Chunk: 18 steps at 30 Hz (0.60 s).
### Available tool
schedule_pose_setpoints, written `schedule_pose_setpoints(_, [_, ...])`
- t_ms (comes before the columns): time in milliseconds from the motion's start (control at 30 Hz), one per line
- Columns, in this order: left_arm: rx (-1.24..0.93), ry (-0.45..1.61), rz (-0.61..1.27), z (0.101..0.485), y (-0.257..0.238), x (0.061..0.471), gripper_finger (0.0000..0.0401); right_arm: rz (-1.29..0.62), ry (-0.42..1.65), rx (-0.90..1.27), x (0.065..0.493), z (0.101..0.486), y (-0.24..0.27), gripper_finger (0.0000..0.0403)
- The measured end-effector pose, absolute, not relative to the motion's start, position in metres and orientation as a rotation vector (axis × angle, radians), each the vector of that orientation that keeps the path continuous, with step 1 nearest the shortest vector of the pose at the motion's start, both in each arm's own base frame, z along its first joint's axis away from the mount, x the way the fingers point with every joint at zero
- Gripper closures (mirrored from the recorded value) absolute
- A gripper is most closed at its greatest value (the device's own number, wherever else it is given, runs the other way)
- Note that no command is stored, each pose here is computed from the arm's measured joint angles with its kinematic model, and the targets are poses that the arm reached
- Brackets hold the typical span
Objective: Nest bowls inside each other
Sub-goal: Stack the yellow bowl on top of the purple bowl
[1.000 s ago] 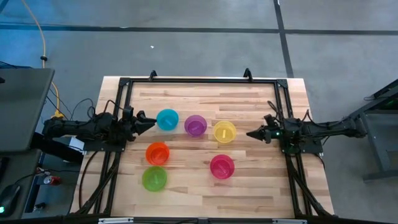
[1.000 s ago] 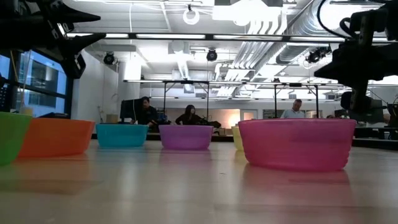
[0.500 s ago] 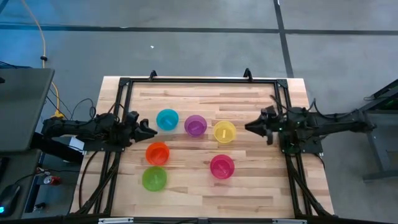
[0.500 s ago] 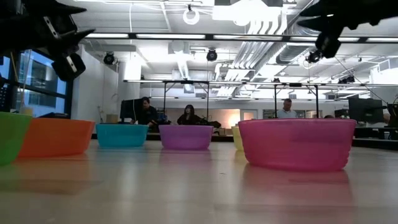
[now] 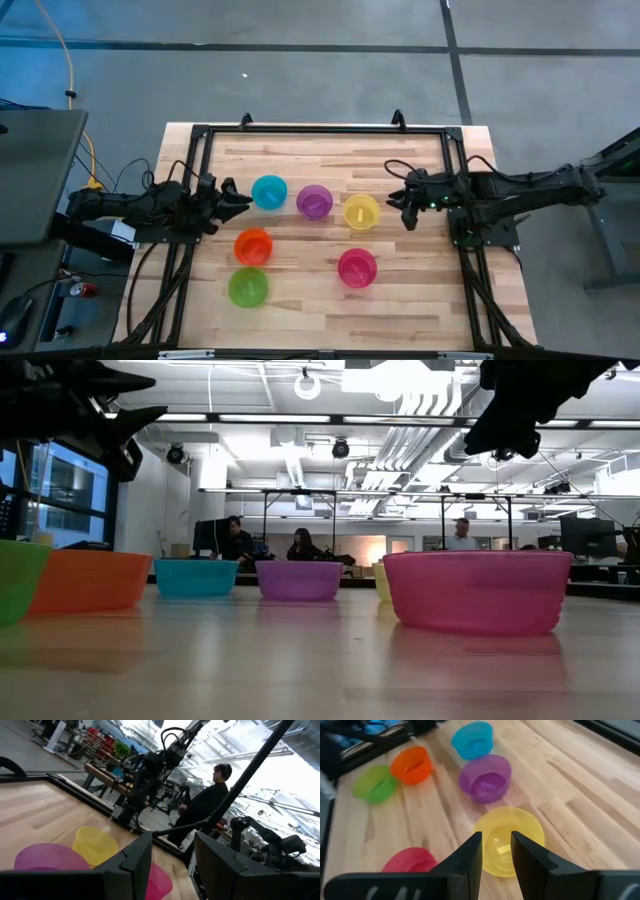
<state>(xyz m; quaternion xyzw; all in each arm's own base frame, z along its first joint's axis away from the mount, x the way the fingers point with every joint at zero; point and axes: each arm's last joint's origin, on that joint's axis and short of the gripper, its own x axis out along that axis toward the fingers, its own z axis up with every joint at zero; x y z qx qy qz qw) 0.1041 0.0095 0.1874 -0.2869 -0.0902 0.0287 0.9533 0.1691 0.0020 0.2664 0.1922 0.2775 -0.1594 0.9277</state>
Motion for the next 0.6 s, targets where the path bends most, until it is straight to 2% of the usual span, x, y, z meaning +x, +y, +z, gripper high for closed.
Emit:
schedule_pose_setpoints(267, [-0.597,-0.144,0.066,0.184,0.009,0.105,0.0266,-0.442,0.680,0.535,0.168,0.265,-0.011,0.0309])
schedule_pose_setpoints(467, [-0.625,-0.092,0.081,0.178,0.009,0.105,0.0266,-0.389,0.813,0.677,0.180,0.251,-0.023,0.0309])
schedule_pose_setpoints(600, [-0.652,-0.034,0.114,0.172,0.010,0.105,0.0266,-0.358,0.909,0.680,0.196,0.239,-0.029,0.0309])
